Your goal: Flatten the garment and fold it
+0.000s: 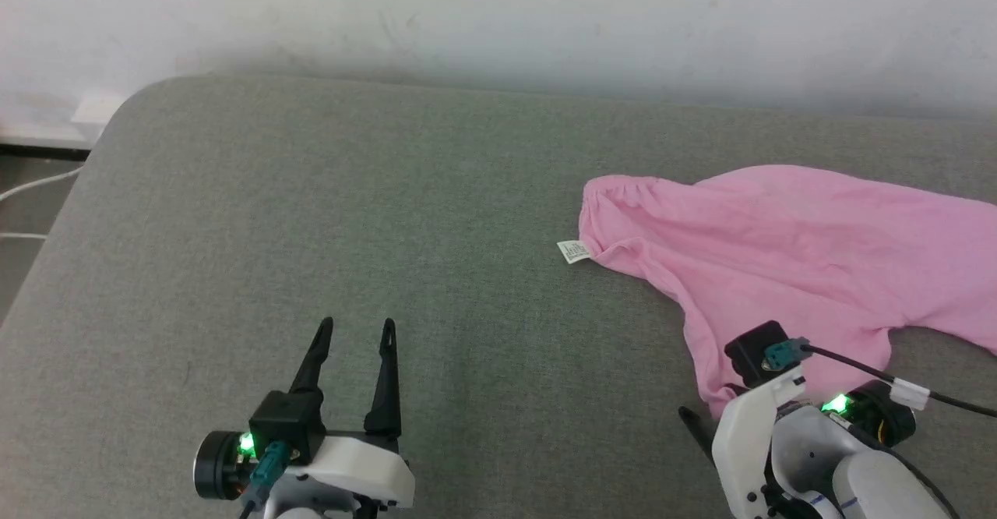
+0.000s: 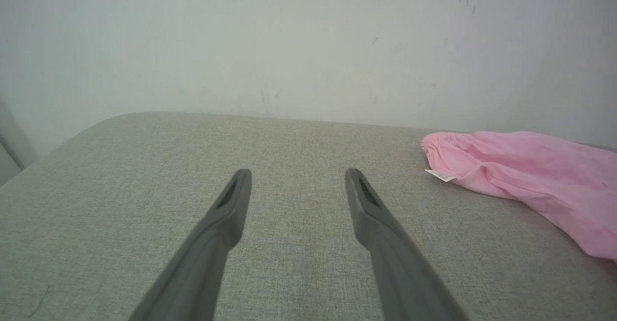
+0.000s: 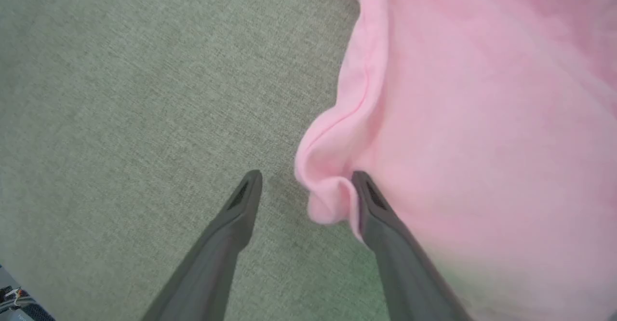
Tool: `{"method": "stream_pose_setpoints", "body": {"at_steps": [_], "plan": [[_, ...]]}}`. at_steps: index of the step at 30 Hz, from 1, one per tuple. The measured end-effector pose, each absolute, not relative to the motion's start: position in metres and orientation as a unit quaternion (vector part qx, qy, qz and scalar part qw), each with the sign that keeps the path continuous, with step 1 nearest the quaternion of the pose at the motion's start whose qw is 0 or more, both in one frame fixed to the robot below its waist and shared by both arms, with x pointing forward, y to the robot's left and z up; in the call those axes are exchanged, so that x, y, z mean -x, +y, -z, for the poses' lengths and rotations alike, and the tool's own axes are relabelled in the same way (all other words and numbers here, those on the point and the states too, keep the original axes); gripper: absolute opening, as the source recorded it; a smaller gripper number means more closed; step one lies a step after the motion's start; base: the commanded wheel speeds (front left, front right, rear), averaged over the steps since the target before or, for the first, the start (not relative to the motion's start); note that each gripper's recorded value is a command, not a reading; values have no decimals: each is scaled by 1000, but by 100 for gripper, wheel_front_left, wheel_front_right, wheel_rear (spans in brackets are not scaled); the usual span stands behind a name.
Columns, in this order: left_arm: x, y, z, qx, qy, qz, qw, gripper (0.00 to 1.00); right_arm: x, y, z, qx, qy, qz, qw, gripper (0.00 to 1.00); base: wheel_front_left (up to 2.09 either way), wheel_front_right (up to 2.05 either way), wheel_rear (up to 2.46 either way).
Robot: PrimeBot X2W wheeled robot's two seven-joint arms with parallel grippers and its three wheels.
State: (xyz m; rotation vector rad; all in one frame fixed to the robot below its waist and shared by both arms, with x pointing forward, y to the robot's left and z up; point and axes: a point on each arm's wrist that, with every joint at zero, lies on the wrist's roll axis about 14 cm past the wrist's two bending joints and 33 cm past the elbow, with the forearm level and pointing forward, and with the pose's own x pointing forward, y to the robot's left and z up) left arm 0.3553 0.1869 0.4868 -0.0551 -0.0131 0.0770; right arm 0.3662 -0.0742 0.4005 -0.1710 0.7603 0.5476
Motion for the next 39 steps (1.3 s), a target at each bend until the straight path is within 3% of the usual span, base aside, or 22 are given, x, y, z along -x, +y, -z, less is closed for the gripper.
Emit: {"method": "stream_pose_setpoints", "body": {"at_steps": [5, 7, 16, 28, 29, 30, 34, 39], "plan": [[-353, 194, -482, 25, 2, -49, 998, 100, -376, -70, -386, 96, 372, -265, 884, 100, 0, 0, 0], [-352, 195, -480, 25, 4, -53, 998, 100, -379, -68, -385, 101, 370, -267, 884, 0, 0, 0, 0], [-356, 187, -484, 28, -3, -39, 999, 100, -357, -78, -396, 136, 371, -293, 871, 0, 0, 0, 0], [-369, 143, -502, 39, -29, 28, 998, 100, -283, -209, -416, 236, 484, -207, 817, 0, 0, 0, 0], [-370, 139, -502, 40, -29, 35, 998, 100, -281, -209, -417, 228, 480, -205, 822, 88, 0, 0, 0], [-371, 135, -501, 40, -28, 41, 998, 100, -284, -206, -419, 216, 467, -204, 833, 100, 0, 0, 0], [-374, 124, -496, 41, -19, 58, 997, 100, -296, -193, -428, 173, 417, -203, 869, 100, 0, 0, 0], [-379, 109, -494, 56, -13, 85, 995, 100, -338, -182, -475, 79, 282, -171, 941, 100, 0, 0, 0]]}}
